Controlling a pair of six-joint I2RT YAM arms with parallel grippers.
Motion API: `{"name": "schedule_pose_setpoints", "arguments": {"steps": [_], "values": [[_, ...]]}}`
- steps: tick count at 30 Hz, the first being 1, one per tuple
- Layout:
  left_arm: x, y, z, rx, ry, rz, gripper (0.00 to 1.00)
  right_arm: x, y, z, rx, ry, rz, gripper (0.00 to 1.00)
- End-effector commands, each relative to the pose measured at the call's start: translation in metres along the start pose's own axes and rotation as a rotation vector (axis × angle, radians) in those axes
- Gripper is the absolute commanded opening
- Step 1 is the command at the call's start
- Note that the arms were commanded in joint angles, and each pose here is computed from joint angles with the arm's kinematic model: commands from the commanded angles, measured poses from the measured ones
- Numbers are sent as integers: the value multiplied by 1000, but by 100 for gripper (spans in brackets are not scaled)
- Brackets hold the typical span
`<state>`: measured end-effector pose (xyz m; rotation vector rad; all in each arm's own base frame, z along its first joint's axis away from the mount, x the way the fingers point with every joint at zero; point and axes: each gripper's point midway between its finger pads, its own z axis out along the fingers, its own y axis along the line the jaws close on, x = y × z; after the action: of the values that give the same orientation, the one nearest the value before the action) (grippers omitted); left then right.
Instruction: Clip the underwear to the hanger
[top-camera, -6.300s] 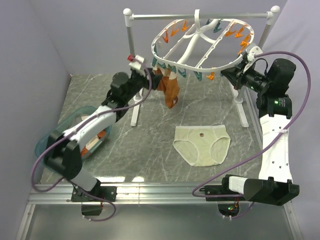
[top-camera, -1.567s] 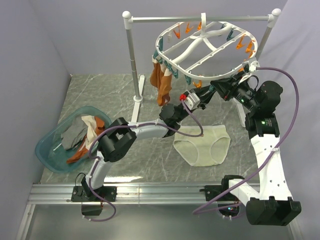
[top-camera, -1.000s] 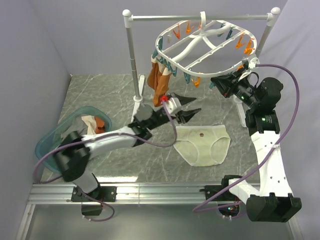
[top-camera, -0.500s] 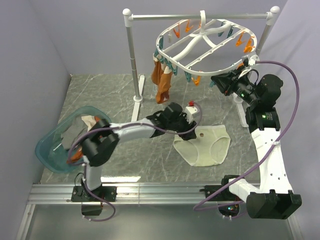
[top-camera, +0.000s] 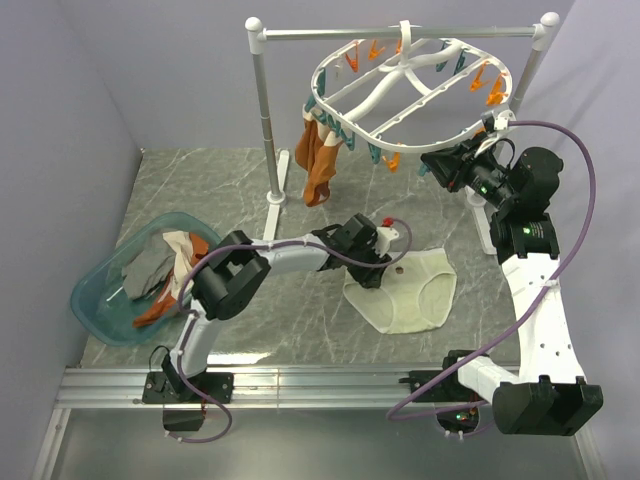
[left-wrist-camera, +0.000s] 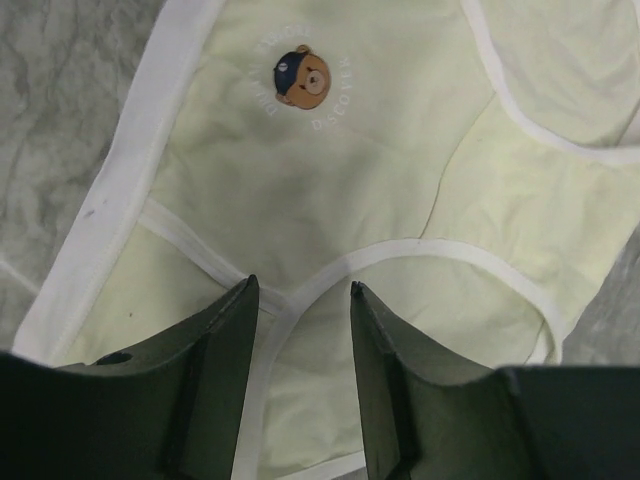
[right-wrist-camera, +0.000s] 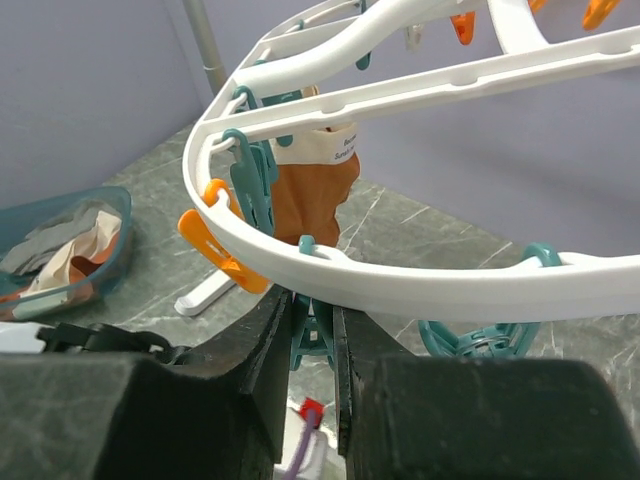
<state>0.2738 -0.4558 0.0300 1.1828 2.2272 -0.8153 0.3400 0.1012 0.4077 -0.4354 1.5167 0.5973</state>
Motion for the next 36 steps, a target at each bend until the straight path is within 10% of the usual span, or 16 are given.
{"name": "schedule_pose_setpoints", "arguments": {"steps": [1, 10, 19, 25, 36], "values": [[74, 19, -21, -45, 199, -5, 48, -22, 4, -2, -3, -41, -49, 0], [123, 53, -93, -56, 305, 131, 50, -18, 6, -3, -14, -32, -56, 0], [-18, 33, -129, -58, -123, 248, 60, -19, 4, 0, -15, -34, -34, 0], [-71, 65, -103, -196, -244, 63, 64, -19, 3, 1, -7, -35, -28, 0], [-44, 89, -36, -135, -144, -118, 71, -22, 3, 1, -6, -31, -26, 0]]}}
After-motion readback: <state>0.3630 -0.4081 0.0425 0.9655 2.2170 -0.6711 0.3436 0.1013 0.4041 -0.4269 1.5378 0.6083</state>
